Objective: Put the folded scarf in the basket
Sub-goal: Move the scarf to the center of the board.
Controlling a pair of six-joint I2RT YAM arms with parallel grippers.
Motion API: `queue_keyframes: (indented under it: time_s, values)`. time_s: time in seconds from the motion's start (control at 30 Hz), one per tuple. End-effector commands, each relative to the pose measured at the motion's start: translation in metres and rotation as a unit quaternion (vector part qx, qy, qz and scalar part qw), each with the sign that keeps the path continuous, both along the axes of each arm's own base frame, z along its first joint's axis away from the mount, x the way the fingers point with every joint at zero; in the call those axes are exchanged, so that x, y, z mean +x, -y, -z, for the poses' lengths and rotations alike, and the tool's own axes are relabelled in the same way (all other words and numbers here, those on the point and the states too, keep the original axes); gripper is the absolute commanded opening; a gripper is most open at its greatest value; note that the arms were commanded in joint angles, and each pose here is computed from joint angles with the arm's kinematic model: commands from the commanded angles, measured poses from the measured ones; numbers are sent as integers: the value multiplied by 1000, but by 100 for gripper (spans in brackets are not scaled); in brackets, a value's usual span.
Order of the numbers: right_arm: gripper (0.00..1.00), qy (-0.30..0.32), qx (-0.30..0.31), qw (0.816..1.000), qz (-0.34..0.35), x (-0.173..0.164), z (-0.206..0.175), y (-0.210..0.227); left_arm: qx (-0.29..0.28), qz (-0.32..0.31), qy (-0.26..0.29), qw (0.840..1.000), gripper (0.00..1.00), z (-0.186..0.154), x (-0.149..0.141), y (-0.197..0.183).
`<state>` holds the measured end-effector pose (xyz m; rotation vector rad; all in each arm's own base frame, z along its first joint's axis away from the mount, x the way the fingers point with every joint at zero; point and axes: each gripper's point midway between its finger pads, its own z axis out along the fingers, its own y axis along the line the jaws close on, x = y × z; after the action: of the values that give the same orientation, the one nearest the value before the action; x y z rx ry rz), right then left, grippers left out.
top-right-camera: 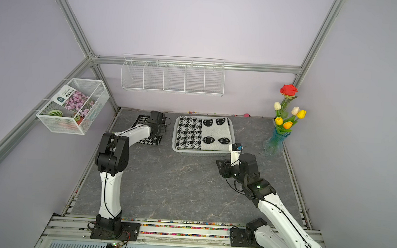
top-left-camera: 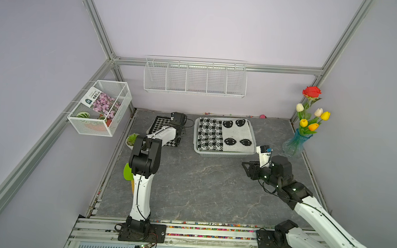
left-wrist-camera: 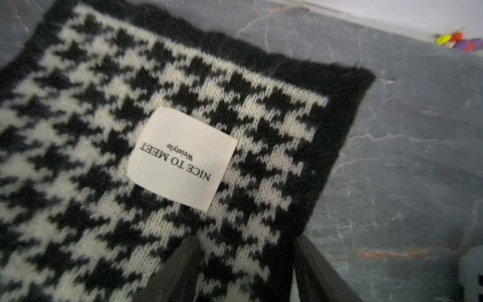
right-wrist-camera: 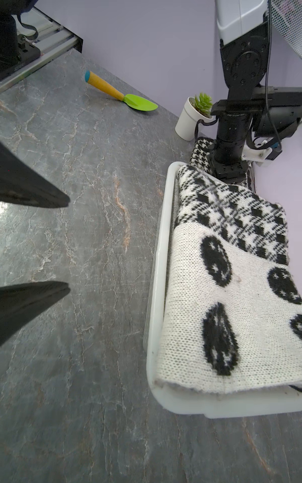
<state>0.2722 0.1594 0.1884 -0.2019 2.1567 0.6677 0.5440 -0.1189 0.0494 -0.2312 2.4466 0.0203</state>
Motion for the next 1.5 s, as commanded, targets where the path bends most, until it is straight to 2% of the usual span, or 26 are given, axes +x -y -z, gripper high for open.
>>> queue_keyframes:
  time_s: [0.0,0.13,0.27,0.47,0.57,0.67,0.8,0.9,1.0,1.13,1.23,1.47]
  values:
    - [51,8,10,1000,-3,0,-6,-4,-1,-1,-50,999,61,20,-19,-6]
    - [51,8,14,1000,-8,-2,-9,-7,-57,30,-69,996,59,25,-51,11]
    - [51,8,15,1000,-14,-3,-9,-9,-82,41,-65,994,58,21,-103,16]
    - [51,4,15,1000,-22,-4,-8,-14,-67,78,-75,992,57,26,-168,36]
    - [51,0,12,1000,-23,-4,-5,-15,-75,98,-84,989,57,38,-202,51]
    - [51,-2,11,1000,-26,-4,-4,-16,-87,127,-90,984,56,48,-235,75]
    - [55,-13,14,999,-41,-6,0,-23,-48,185,-91,977,60,47,-280,120]
    - [57,-26,14,998,-54,-7,6,-28,-29,212,-87,973,61,43,-298,146]
    - [57,-38,8,997,-61,-7,13,-32,-14,229,-80,970,62,39,-305,168]
    - [57,-48,1,997,-65,-8,20,-35,-18,259,-91,961,61,45,-310,194]
    - [57,-55,1,996,-72,-8,25,-40,-29,288,-93,953,61,45,-325,216]
    - [57,-71,-9,994,-79,-7,36,-45,-38,326,-58,943,61,1,-351,246]
